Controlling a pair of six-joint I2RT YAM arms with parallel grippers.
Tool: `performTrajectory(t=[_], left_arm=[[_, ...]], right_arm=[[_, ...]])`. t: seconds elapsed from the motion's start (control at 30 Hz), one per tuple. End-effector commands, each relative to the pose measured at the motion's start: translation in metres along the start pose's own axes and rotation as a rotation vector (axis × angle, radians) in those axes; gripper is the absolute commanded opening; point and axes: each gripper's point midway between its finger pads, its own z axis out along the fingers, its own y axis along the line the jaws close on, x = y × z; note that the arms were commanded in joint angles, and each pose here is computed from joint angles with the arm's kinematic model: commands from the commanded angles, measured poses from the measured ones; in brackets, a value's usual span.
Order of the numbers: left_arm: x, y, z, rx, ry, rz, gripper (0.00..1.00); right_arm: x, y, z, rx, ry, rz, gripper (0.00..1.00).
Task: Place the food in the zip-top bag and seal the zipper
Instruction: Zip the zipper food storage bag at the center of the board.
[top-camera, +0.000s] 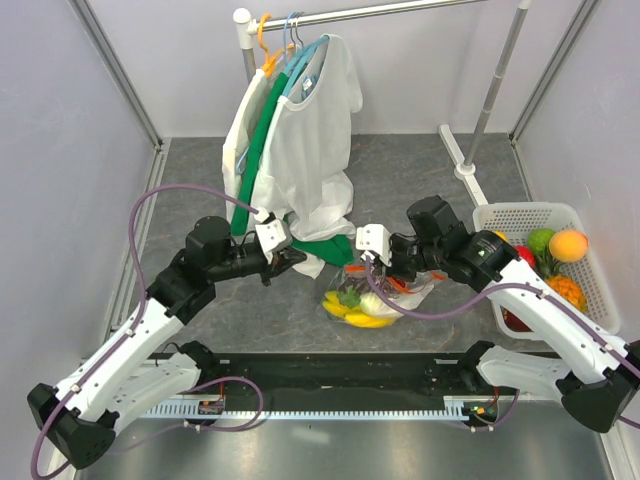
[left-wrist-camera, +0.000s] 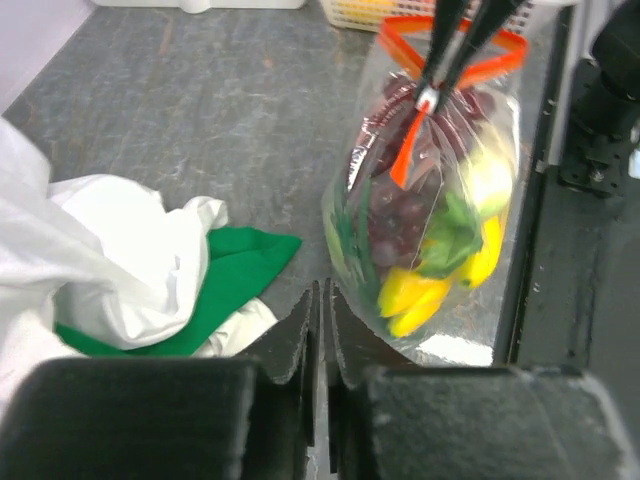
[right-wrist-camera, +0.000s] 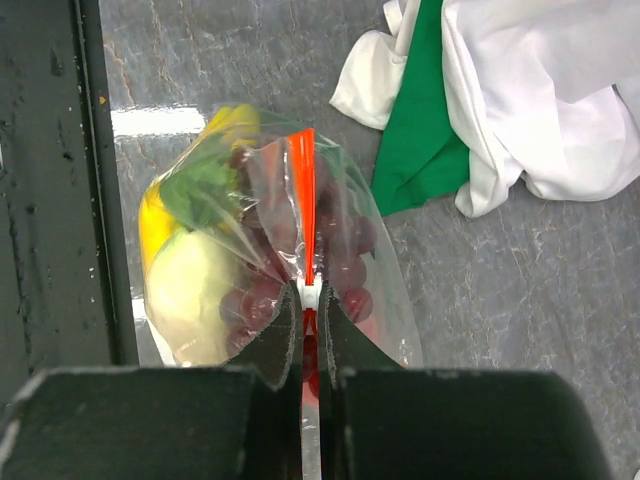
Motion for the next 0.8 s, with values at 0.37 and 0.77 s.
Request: performTrajectory(t=[0.37, 0.77], left_arm=[[-0.043, -0.03, 0.028, 0.168, -0.041, 0.056, 0.7], [-0.026, -0.045, 0.062, 0.191, 0.063, 0.09, 0.66]], right_arm=[[-0.072, -0.012, -0.001, -0.029, -0.278, -0.002, 0.0], [-0.081, -0.001, -0.001, -0.056, -0.318, -0.046, 0.0]])
